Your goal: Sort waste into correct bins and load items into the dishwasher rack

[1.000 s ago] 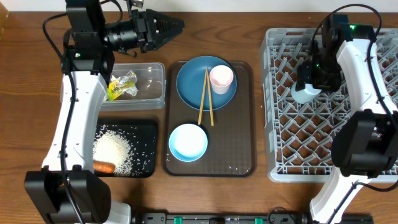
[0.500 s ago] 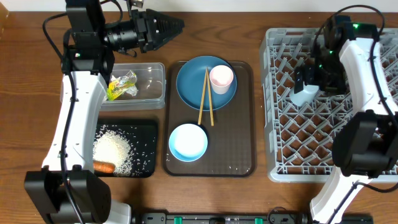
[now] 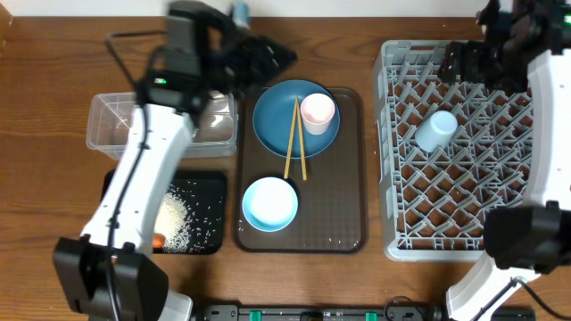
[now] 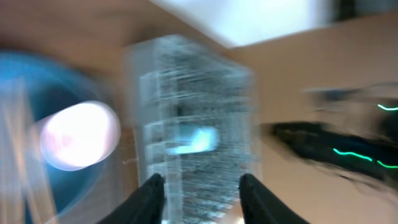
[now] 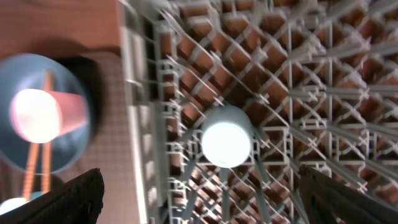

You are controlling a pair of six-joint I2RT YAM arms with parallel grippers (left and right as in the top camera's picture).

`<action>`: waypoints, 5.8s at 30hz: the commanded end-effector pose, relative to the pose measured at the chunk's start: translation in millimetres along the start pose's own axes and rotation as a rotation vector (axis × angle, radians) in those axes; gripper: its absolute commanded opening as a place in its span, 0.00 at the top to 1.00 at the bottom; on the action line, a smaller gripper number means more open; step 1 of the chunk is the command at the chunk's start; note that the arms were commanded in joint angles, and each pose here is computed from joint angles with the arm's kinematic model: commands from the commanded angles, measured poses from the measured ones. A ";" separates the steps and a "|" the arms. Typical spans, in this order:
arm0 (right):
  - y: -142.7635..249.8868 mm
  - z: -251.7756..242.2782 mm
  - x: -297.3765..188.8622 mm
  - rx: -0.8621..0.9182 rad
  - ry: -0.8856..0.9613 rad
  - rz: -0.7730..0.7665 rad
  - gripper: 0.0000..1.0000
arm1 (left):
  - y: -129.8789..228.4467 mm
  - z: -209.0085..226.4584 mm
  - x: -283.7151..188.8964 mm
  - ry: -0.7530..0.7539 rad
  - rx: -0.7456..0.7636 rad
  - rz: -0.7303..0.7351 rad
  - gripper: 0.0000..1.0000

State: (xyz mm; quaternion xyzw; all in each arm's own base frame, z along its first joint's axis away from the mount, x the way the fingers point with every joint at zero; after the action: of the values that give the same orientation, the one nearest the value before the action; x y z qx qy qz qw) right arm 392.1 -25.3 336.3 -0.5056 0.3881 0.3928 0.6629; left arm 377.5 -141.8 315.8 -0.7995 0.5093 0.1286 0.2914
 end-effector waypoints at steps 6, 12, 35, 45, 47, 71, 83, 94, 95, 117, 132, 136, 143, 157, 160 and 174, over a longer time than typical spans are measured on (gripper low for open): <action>0.5 4.3 -11.4 0.015 -0.052 -0.023 0.01 | 24.0 10.1 35.5 -0.516 0.368 -0.129 0.46; 1.3 4.4 -11.3 0.017 -0.052 -0.018 0.01 | 36.8 31.8 74.6 -0.632 0.383 -0.078 0.45; 5.8 19.0 -8.4 -0.016 -0.065 0.005 0.01 | 64.2 84.4 138.8 -0.566 0.278 0.180 0.56; 6.2 21.0 -8.2 -0.021 -0.066 0.007 0.01 | 60.3 83.8 144.0 -0.547 0.289 0.153 0.76; 6.2 21.0 -8.2 -0.021 -0.066 0.007 0.01 | 60.3 83.8 144.0 -0.547 0.289 0.153 0.79; 6.0 20.6 -8.2 -0.033 -0.063 0.005 0.06 | 11.1 16.2 60.7 -0.361 0.316 -0.087 0.94; 0.6 56.7 -18.9 -0.259 -0.516 -0.064 0.01 | -40.1 20.6 -56.0 0.217 -0.010 -0.016 0.94; 0.6 98.3 -67.4 -0.648 -1.261 -0.350 0.01 | -34.9 1.2 -79.9 0.544 -0.035 0.213 0.94; 0.6 99.9 -67.4 -0.656 -1.263 -0.353 0.01 | -34.7 -2.1 -79.6 0.558 -0.023 0.222 0.94; 30.5 179.5 -65.5 -0.893 -1.371 -0.320 0.01 | -20.1 -33.0 -60.6 0.623 0.053 0.314 0.94; 39.0 198.8 -61.2 -0.946 -1.331 -0.302 0.06 | -18.9 -33.6 -61.7 0.632 0.040 0.336 0.94; 41.9 204.1 -59.9 -0.960 -1.318 -0.295 0.11 | -18.9 -33.6 -61.7 0.633 0.040 0.336 0.94; 40.6 205.8 -60.6 -0.976 -1.320 -0.315 0.37 | -18.9 -33.6 -61.7 0.633 0.044 0.335 0.94; 29.1 210.5 -65.1 -1.028 -1.314 -0.412 0.72 | -18.8 -33.5 -61.6 0.648 0.133 0.305 0.92; 28.0 211.2 -65.8 -1.027 -1.314 -0.416 0.72 | -18.8 -33.4 -61.5 0.648 0.135 0.304 0.83; 18.4 200.7 -58.6 -0.837 -1.215 -0.309 0.80 | -34.5 -22.6 -57.2 0.524 0.201 0.110 0.74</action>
State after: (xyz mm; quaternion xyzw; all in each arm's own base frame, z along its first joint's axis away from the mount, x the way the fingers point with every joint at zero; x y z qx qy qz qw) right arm 372.7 172.0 420.7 -0.4675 -0.3438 0.6148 0.5341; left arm 371.4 -107.8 372.9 -0.7205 0.6590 -0.1182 0.1806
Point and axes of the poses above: each gripper's point midway between its finger pads, its own x axis out along the fingers, its own z axis along the line the jaws close on, y = z × x, the point moved 9 cm from there along -x, back along the fingers, and after that the axes turned 3 degrees about x, right-handed, at the moved point
